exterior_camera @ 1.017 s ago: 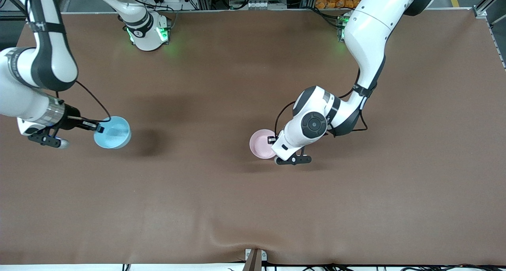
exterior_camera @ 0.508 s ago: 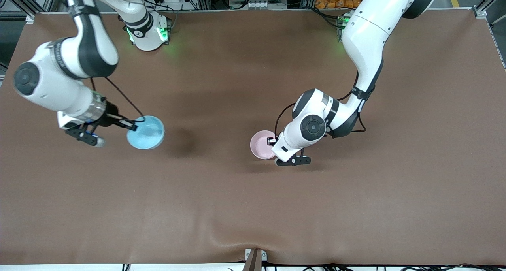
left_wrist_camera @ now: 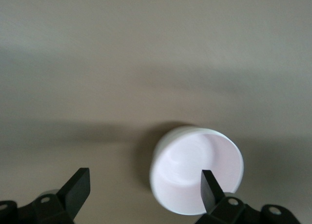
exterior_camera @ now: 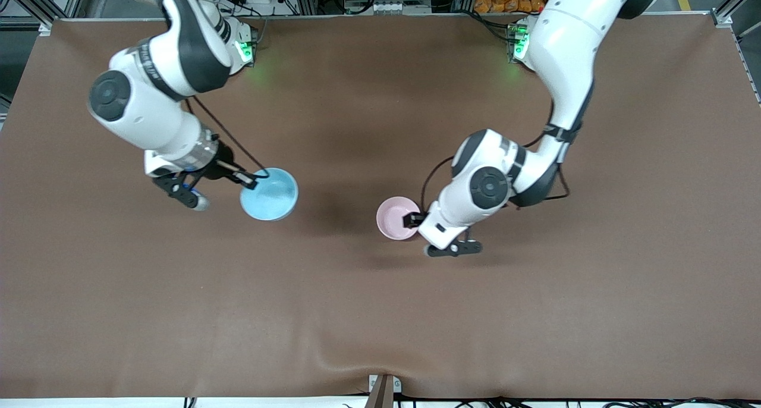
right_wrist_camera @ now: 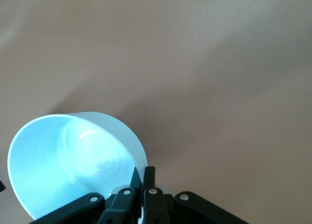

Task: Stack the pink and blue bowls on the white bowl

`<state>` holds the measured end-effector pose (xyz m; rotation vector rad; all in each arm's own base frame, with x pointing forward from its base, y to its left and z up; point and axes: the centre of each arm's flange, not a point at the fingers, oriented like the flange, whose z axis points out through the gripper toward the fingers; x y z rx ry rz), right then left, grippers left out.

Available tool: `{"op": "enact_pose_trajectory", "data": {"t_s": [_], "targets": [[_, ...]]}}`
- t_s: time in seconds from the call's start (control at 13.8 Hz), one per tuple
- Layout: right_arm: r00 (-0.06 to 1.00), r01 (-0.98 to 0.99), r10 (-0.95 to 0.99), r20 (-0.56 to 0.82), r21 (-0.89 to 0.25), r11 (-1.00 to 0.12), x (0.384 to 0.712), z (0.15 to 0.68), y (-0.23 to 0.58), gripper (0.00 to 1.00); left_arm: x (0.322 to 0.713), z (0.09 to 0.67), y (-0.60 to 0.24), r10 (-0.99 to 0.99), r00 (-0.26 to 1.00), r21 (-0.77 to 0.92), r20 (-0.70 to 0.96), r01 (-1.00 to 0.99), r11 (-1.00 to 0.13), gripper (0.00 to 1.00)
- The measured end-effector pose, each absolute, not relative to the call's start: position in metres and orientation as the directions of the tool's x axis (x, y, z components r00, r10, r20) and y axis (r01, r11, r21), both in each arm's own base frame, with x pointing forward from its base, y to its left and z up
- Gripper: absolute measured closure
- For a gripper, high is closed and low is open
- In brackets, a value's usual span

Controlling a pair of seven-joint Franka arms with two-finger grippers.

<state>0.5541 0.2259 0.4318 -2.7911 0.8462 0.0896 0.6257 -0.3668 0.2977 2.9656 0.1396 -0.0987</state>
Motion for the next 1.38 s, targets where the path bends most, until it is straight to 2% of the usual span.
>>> {"op": "enact_pose_trajectory", "data": {"t_s": [0.36, 0.73, 1.02, 1.38], "targets": [[0.768, -0.641, -0.623, -0.148, -0.176, -0.747, 0.559, 0.397, 0.311, 0.97, 0.648, 0.377, -0.298, 0.111, 0.994, 0.090, -0.003, 0.111, -0.990, 0.00], [0.688, -0.726, -0.705, -0.174, -0.147, -0.672, 0.566, 0.348, 0.405, 0.97, 0.661, 0.452, -0.222, 0.045, 0.995, 0.026, 0.090, 0.043, -0.999, 0.00], [0.652, -0.757, -0.739, -0.168, -0.196, -0.623, 0.567, 0.312, 0.452, 0.97, 0.646, 0.518, -0.187, -0.085, 0.988, -0.053, 0.126, -0.078, -0.995, 0.00], [0.642, -0.764, -0.744, -0.183, -0.222, -0.605, 0.551, 0.292, 0.481, 0.97, 0.612, 0.583, -0.126, 0.012, 0.998, -0.061, 0.065, 0.016, -0.998, 0.00]]}}
